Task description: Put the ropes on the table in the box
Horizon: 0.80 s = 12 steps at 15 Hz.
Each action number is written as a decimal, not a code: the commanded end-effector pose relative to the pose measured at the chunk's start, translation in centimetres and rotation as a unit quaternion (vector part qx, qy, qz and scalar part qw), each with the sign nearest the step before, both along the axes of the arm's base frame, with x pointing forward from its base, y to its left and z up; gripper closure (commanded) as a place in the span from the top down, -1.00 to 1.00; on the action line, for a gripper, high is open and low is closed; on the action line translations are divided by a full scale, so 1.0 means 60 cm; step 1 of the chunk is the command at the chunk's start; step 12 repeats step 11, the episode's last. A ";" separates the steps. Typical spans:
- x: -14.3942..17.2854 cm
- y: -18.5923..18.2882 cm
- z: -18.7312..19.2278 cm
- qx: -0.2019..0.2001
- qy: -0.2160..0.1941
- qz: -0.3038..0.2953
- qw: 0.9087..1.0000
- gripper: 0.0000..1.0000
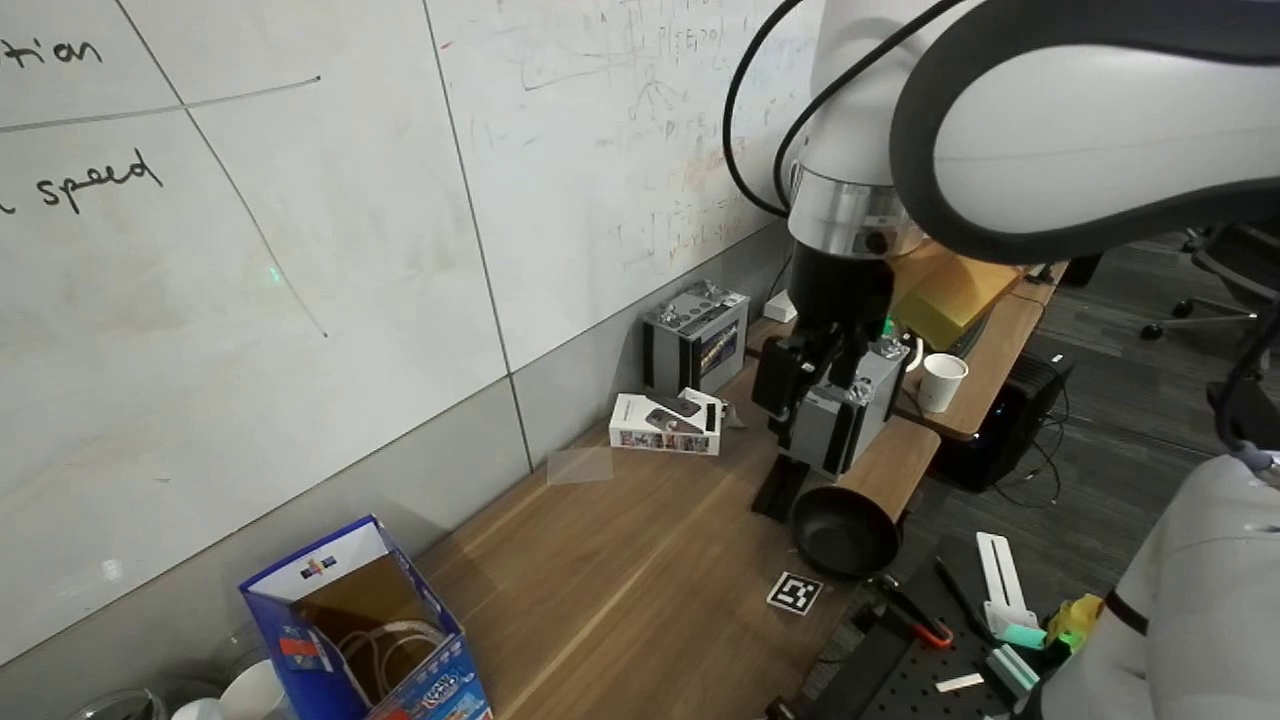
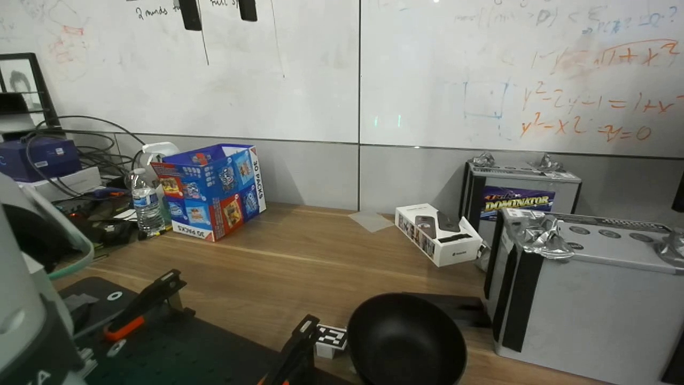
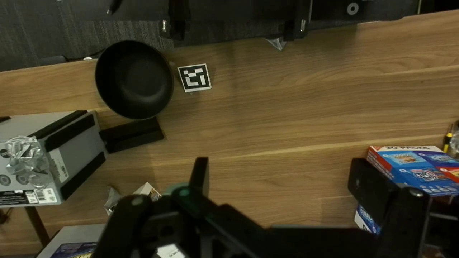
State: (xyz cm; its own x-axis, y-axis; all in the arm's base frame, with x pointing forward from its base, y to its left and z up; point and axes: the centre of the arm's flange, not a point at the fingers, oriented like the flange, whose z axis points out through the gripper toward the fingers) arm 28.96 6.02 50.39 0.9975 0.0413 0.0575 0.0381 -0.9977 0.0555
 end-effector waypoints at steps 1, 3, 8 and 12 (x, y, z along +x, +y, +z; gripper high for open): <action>-0.003 -0.018 -0.009 0.017 0.005 0.005 1.000 1.00; -0.005 -0.020 -0.013 0.018 0.009 0.006 1.000 1.00; -0.002 -0.016 -0.023 0.005 0.016 -0.001 1.000 1.00; -0.002 -0.015 -0.026 0.004 0.018 -0.001 1.000 1.00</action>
